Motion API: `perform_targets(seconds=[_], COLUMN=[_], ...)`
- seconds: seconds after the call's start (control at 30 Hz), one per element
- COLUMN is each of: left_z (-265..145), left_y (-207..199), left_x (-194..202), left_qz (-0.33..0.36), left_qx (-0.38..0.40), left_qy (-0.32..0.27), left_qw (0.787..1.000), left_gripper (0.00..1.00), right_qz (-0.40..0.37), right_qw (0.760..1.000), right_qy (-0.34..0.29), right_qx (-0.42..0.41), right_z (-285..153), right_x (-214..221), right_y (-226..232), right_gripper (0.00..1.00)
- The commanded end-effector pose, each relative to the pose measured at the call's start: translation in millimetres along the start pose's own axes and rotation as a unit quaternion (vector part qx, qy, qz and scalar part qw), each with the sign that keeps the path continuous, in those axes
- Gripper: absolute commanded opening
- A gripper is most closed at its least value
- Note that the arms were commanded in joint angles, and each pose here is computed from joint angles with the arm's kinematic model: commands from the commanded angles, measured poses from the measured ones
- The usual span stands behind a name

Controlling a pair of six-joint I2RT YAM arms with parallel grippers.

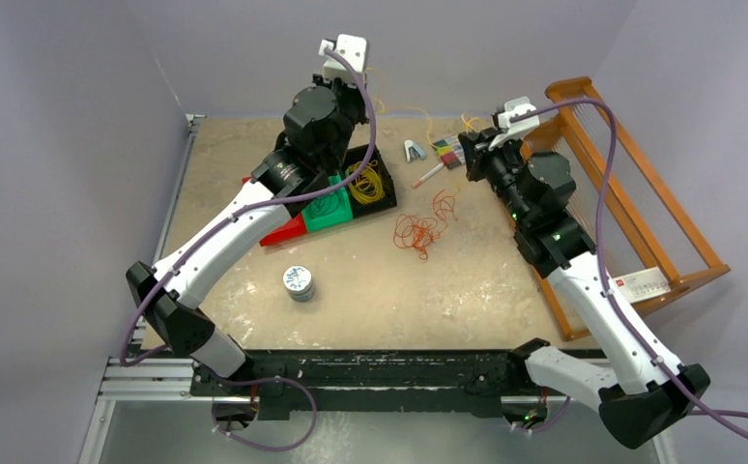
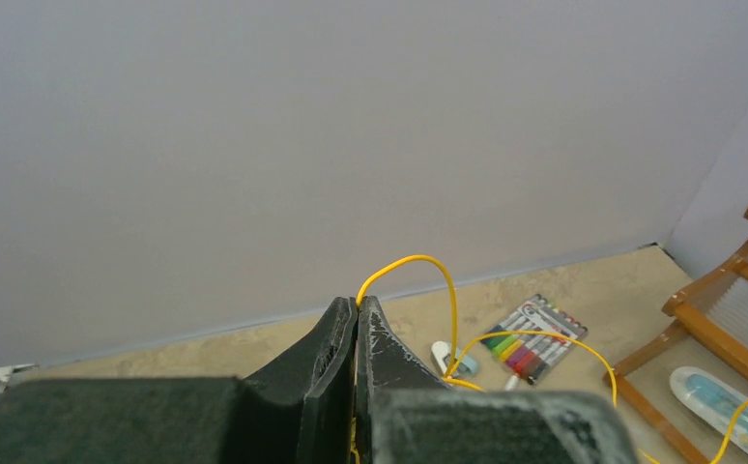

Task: Untangle the cables

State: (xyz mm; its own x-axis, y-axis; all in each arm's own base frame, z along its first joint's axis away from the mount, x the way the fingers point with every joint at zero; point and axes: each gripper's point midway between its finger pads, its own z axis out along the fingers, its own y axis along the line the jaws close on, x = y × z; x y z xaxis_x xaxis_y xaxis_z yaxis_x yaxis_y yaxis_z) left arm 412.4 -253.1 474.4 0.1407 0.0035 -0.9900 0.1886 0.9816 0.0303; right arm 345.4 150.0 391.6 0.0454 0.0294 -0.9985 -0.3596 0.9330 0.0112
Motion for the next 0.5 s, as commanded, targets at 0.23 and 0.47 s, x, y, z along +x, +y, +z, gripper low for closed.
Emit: perform_targets(seconds=[0.23, 0.47], left_z=[10.8, 18.4], left_y=[-13.1, -35.3], left_x=[29.8, 69.6], left_qz=[-0.065, -0.09], left_qx=[0.034, 0.08], left_qy=[0.007, 0.041], left_qw=[0.997, 0.992], left_gripper=[0.0, 0.0], right_qz=[0.007, 0.021], right_qw=[0.998, 0.996], right_qy=[-0.055, -0.067], right_qx=[-0.033, -0.047], right_z=[-8.7, -11.5], right_x=[-64.4, -78.7], right_y=[12.1, 17.8], right_gripper=[0.0, 0.0])
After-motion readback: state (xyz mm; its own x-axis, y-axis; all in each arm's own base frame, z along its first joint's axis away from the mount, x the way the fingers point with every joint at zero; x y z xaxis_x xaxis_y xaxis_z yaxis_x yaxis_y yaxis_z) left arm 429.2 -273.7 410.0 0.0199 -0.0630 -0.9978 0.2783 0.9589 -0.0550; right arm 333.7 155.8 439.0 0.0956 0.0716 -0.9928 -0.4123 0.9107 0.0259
